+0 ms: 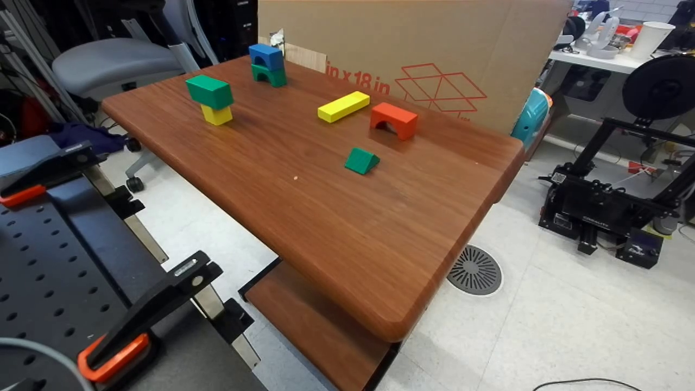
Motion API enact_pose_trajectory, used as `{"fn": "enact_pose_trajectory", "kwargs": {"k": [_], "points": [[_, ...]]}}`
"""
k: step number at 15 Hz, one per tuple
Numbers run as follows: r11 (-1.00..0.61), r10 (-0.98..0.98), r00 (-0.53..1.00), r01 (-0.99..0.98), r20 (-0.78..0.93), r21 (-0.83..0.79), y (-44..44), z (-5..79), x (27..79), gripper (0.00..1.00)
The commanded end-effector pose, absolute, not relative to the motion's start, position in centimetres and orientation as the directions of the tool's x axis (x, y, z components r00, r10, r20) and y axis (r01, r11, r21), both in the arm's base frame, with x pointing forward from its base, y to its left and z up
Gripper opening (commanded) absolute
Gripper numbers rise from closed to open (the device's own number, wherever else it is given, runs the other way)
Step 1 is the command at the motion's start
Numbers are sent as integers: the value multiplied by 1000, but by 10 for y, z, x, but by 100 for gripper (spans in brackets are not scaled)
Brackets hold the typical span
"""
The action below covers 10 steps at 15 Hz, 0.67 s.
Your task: Pick up the orange object and put it on top of the blue object
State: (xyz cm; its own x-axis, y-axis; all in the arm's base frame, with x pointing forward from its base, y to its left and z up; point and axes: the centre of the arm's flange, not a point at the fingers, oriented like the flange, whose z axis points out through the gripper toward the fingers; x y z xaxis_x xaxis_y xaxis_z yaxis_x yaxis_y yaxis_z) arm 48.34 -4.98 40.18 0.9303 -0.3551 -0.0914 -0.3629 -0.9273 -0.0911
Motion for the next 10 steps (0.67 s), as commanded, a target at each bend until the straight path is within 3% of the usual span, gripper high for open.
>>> {"fn": "enact_pose_trajectory", "kwargs": {"k": [1, 10], "points": [[-928, -359, 932, -363, -54, -81, -84, 399, 542, 100], [-853, -506, 861, -508, -44, -119, -145, 382, 601, 100]]}}
